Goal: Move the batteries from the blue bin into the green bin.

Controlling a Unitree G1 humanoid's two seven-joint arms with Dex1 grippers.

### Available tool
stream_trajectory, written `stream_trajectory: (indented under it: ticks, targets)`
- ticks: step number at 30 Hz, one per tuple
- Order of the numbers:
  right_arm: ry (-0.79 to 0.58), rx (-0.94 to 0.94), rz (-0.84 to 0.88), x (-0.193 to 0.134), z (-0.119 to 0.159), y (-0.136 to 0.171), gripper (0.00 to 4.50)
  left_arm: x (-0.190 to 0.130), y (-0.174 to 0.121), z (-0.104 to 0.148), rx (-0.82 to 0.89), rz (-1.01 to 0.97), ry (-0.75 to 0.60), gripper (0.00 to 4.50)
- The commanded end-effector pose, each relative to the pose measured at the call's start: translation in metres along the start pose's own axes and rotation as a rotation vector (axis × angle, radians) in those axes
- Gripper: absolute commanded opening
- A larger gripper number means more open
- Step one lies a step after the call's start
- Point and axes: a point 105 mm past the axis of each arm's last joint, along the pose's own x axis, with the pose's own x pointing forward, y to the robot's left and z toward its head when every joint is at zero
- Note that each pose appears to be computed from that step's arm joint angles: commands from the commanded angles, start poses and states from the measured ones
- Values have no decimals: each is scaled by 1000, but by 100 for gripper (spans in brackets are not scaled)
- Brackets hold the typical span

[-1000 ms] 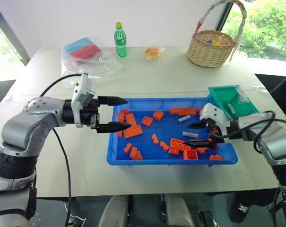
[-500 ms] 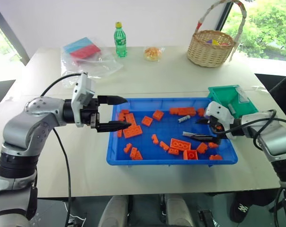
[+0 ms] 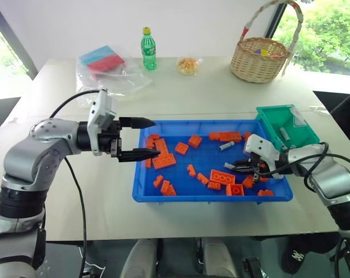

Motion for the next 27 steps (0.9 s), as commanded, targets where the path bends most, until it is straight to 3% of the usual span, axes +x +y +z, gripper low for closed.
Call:
stream_trajectory:
  ticks: [1,4,7,12,17,23,25,27]
  targets:
    - [-80,-30,-65,-17,28,-11,8,0,0,9,42,-9,-16,450]
    - [-154,-25,-140,-36,50,-24,8,0,0,9,41,-10,-15,450]
    - [-180,-9,-336,-74,57,-59,8,0,0,9,39,-11,-14,450]
    - [-139,101,-609,-121,34,-103,8,0,2,8,38,-12,-15,450]
    - [-67,183,-720,-130,6,-116,8,3,3,9,41,-16,-22,450]
    - [-51,147,-701,-116,10,-115,312,4,3,10,43,-15,-27,450]
    - [-75,109,-691,-112,23,-116,351,3,4,10,44,-10,-28,450]
    - [-134,51,-645,-103,45,-112,351,2,4,10,45,-6,-28,450]
